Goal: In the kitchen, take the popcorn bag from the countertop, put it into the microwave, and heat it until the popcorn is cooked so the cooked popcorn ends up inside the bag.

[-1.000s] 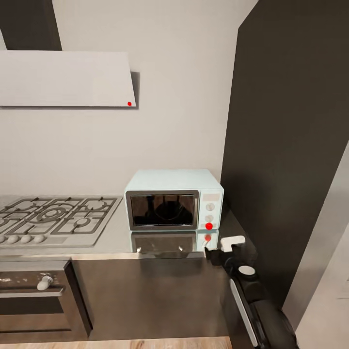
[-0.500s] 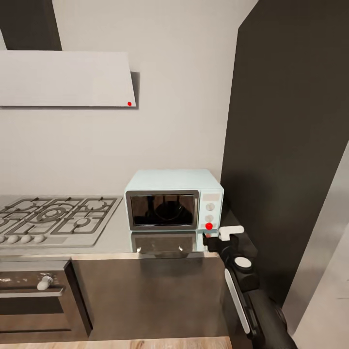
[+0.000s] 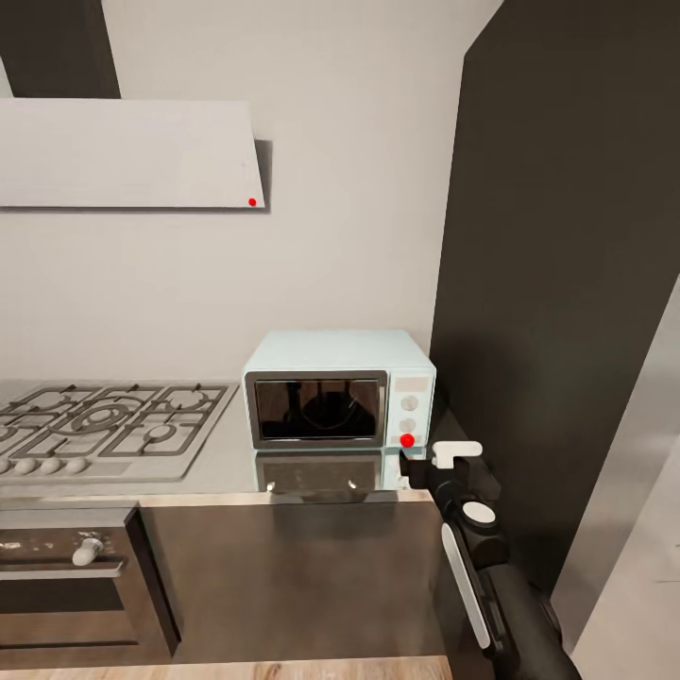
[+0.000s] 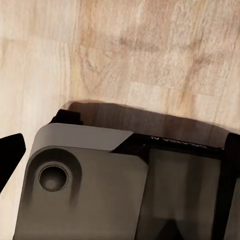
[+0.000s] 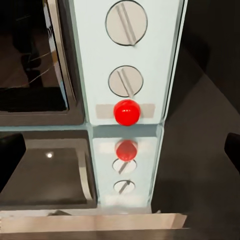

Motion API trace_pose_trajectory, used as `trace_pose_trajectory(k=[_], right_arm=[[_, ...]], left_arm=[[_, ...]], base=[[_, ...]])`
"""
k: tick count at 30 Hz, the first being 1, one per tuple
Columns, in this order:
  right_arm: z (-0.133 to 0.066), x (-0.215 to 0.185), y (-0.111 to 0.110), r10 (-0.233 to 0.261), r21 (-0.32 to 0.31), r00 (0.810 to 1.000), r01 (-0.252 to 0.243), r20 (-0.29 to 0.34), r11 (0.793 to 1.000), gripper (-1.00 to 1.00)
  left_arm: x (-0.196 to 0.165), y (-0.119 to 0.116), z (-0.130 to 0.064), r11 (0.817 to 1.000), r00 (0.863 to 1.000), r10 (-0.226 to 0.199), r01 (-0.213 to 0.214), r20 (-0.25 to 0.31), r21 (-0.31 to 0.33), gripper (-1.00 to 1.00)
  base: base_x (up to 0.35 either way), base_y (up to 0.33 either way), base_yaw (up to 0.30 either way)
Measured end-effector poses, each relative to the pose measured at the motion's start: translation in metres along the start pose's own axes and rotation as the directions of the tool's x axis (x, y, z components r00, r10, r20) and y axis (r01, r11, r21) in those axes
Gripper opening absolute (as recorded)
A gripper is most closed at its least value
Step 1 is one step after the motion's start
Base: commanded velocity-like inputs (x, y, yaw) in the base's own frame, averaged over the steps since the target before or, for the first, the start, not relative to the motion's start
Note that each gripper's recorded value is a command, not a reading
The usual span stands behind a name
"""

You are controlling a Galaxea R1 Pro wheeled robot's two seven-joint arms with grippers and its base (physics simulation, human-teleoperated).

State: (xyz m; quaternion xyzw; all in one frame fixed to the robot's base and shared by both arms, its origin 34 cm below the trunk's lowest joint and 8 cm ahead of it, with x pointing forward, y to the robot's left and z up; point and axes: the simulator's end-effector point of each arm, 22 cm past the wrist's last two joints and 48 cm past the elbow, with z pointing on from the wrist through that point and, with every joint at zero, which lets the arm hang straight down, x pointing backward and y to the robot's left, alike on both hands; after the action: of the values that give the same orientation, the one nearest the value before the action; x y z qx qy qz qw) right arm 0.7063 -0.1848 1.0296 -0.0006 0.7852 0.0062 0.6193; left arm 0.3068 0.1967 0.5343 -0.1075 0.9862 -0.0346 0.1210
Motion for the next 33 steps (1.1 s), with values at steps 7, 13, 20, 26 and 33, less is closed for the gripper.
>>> trace_pose_trajectory(k=[7, 13, 20, 26, 33], right_arm=[[0.0, 0.0, -0.001, -0.005, 0.001, 1.0, 0.005, -0.003, 1.0, 1.0], [0.0, 0.002, -0.003, -0.013, 0.004, 1.0, 0.013, -0.005, 1.0, 1.0], [0.004, 0.016, -0.001, -0.014, -0.001, 0.999, 0.014, -0.036, 1.0, 1.0], [0.009, 0.04, 0.002, -0.018, -0.005, 0.996, 0.018, -0.087, 1.0, 1.0], [0.01, 0.049, 0.002, -0.023, -0.006, 0.994, 0.022, -0.107, 1.0, 1.0]], left_arm=[[-0.001, 0.003, 0.0, 1.0, 1.0, 0.001, -0.001, 0.001, -0.002, 1.0], [-0.001, 0.003, 0.0, 1.0, 1.0, 0.002, -0.002, 0.001, -0.001, 1.0], [-0.001, 0.003, 0.0, 1.0, 1.0, 0.001, -0.001, 0.001, -0.001, 1.0], [-0.001, 0.003, 0.0, 1.0, 1.0, 0.0, 0.0, 0.001, -0.001, 1.0], [-0.001, 0.003, 0.0, 1.0, 1.0, 0.0, 0.0, 0.001, -0.001, 1.0]], base=[[0.097, 0.0, 0.0], [0.215, 0.0, 0.0], [0.171, 0.0, 0.0], [0.013, 0.0, 0.0], [0.0, 0.0, 0.0]])
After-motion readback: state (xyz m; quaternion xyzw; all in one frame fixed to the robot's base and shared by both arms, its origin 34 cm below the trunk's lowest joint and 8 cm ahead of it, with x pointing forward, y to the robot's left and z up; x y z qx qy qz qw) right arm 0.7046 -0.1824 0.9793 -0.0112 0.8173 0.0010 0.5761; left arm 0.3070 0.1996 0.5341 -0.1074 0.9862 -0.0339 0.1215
